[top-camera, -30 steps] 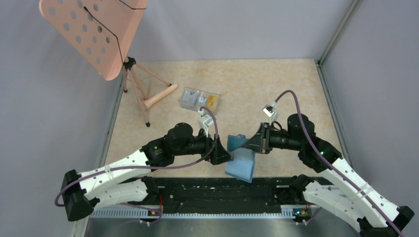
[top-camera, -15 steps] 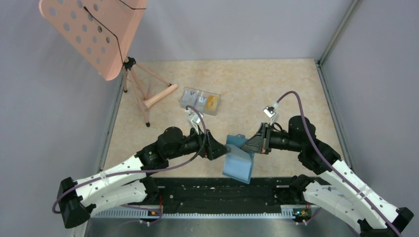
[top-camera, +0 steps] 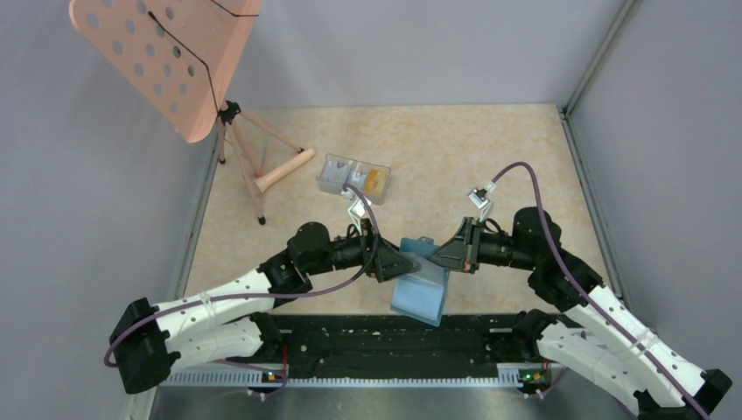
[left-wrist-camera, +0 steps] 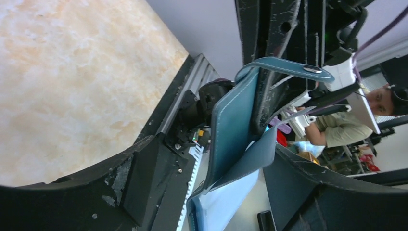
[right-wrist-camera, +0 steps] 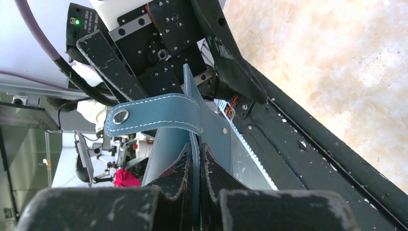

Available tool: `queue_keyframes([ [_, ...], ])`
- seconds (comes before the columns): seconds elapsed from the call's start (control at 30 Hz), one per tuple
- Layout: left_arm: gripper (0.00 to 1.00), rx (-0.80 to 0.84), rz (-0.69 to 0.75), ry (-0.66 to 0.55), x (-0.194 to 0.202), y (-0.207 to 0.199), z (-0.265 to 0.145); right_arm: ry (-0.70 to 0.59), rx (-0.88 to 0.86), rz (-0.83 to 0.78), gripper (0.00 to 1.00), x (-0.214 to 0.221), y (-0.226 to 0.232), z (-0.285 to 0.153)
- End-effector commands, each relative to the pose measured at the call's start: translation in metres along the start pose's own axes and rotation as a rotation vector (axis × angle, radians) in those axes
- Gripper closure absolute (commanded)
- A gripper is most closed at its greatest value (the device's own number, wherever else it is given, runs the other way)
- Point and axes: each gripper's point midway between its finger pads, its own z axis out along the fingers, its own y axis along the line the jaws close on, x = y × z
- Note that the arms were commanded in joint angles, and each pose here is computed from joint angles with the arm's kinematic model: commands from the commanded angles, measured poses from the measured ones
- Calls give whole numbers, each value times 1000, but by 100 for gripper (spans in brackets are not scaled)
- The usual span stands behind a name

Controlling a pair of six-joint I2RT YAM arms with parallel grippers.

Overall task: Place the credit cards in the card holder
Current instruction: Open the card holder at the center of the board.

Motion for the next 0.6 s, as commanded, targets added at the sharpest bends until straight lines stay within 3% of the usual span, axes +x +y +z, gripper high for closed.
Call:
queue_keyframes([
  [0.0, 20, 174, 18, -23, -11, -33, -1, -35, -77, -37, 100, -9, 22, -5],
  [0.07, 27, 196, 11, -20, -11, -37, -1, -41, -74, -38, 100, -10, 22, -5],
  [0.1, 37, 201, 5, -19, -11, -38, -1, -45, -72, -39, 100, -11, 21, -5],
  [0.2, 77, 199, -9, -11, -11, -37, -1, -58, -62, -39, 100, -13, 19, -4],
  [0.27, 97, 181, -17, -7, -9, -33, -2, -66, -52, -39, 100, -14, 16, -3],
  [0.37, 100, 148, -21, -10, -10, -28, -3, -80, -28, -57, 89, -17, 13, -4],
  [0.47, 100, 84, -15, 9, -7, -20, -7, -104, 62, -103, 59, -22, 4, -11],
  [0.57, 100, -7, 17, 58, -4, -11, -11, -129, 186, -159, 39, -28, -8, -23],
])
